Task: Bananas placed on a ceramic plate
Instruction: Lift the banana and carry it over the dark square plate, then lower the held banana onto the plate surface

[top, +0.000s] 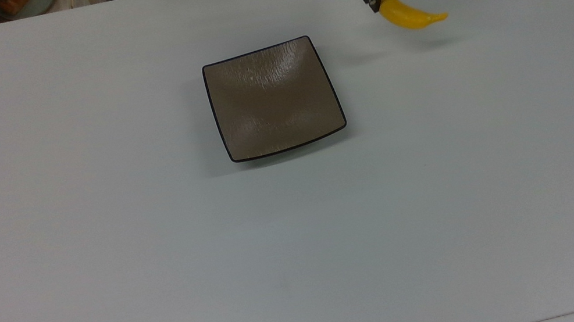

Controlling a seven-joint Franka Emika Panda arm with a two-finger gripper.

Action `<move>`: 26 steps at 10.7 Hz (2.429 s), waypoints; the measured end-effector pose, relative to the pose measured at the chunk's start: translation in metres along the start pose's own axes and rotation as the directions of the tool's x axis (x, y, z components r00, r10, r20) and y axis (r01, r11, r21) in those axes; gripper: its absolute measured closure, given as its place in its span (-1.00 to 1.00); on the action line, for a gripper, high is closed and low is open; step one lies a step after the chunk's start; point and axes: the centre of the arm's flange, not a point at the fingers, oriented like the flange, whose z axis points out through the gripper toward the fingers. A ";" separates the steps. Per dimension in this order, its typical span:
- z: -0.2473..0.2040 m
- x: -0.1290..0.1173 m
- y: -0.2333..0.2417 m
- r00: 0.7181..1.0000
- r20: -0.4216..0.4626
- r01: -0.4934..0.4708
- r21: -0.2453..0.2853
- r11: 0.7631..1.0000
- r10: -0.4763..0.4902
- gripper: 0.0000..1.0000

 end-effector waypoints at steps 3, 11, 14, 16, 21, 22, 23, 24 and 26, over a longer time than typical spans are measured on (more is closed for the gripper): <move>-0.076 0.002 0.018 0.999 -0.019 -0.048 0.015 0.999 0.048 0.36; -0.137 0.007 0.172 0.958 -0.044 -0.280 0.098 0.955 0.285 0.36; -0.130 0.004 0.235 0.911 -0.031 -0.404 0.125 0.906 0.410 0.36; -0.110 0.008 0.260 0.874 -0.032 -0.477 0.127 0.870 0.484 0.36; -0.018 0.023 0.274 0.790 0.026 -0.612 0.101 0.784 0.613 0.36; -0.005 0.021 0.276 0.776 0.031 -0.630 0.097 0.771 0.630 0.36; 0.007 0.020 0.277 0.759 0.034 -0.650 0.094 0.754 0.650 0.36; 0.018 0.020 0.278 0.745 0.031 -0.666 0.093 0.740 0.666 0.36; 0.044 0.021 0.279 0.727 0.027 -0.685 0.097 0.722 0.686 0.36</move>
